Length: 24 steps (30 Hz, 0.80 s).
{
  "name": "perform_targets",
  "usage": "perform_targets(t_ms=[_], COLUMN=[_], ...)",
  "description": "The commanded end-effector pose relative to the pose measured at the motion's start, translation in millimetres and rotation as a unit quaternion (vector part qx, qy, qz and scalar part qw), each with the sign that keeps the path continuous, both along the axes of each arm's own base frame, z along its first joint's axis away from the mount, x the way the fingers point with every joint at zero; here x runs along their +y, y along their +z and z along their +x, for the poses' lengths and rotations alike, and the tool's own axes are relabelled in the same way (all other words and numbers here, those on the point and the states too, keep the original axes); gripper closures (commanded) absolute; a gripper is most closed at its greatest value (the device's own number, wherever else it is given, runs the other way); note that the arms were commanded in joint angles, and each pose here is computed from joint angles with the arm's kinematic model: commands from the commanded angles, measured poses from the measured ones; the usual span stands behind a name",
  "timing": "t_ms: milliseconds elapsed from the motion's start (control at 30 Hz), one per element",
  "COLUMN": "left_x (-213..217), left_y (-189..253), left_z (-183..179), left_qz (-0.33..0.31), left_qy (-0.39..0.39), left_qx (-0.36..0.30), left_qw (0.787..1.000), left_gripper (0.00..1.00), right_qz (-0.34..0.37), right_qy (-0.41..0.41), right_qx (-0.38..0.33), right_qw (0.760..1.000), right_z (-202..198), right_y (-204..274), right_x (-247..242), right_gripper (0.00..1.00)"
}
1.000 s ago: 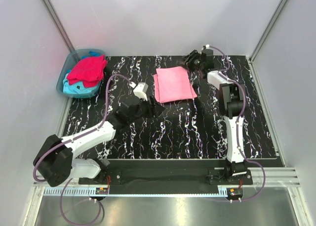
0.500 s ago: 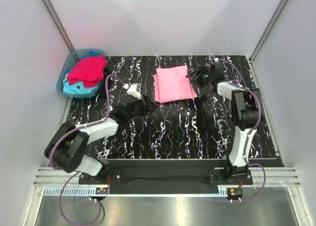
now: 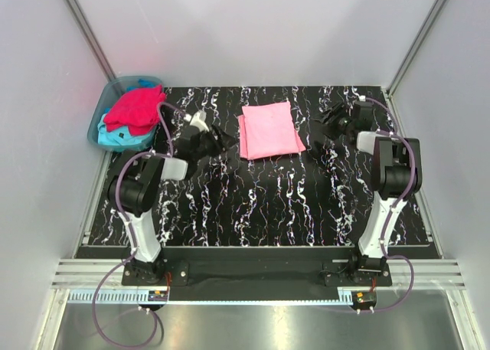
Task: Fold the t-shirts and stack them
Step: Fold the tshirt
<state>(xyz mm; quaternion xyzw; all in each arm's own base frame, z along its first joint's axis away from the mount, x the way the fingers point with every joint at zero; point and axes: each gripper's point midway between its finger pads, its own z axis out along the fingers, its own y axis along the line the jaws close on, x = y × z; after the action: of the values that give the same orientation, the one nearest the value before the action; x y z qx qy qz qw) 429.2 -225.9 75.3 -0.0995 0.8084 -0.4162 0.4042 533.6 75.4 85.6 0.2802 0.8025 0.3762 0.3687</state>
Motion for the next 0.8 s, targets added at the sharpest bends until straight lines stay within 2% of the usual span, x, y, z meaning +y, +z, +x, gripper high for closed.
perform_targets(t_ms=[0, 167, 300, 500, 767], left_x=[-9, -6, -6, -9, -4], left_y=[38, 33, 16, 9, 38], left_z=[35, 64, 73, 64, 44], left_qz=[-0.004, 0.008, 0.014, -0.013, -0.016], left_qy=[-0.03, -0.045, -0.055, -0.055, -0.053], left_qx=[-0.063, -0.055, -0.035, -0.019, -0.042], left_qw=[0.998, 0.997, 0.998, 0.998, 0.998], left_gripper=[0.35, 0.35, 0.35, 0.36, 0.36], right_qz=[0.023, 0.066, 0.093, 0.108, 0.123], right_qy=[0.041, 0.067, 0.084, 0.122, 0.166], right_qx=[-0.014, -0.001, 0.007, 0.012, 0.009], right_qw=[0.999, 0.996, 0.992, 0.987, 0.978], right_z=[9, 12, 9, 3, -10], right_y=[-3, -22, -32, -38, -34], right_x=[12, 24, 35, 65, 103], right_gripper=[0.34, 0.34, 0.33, 0.33, 0.32])
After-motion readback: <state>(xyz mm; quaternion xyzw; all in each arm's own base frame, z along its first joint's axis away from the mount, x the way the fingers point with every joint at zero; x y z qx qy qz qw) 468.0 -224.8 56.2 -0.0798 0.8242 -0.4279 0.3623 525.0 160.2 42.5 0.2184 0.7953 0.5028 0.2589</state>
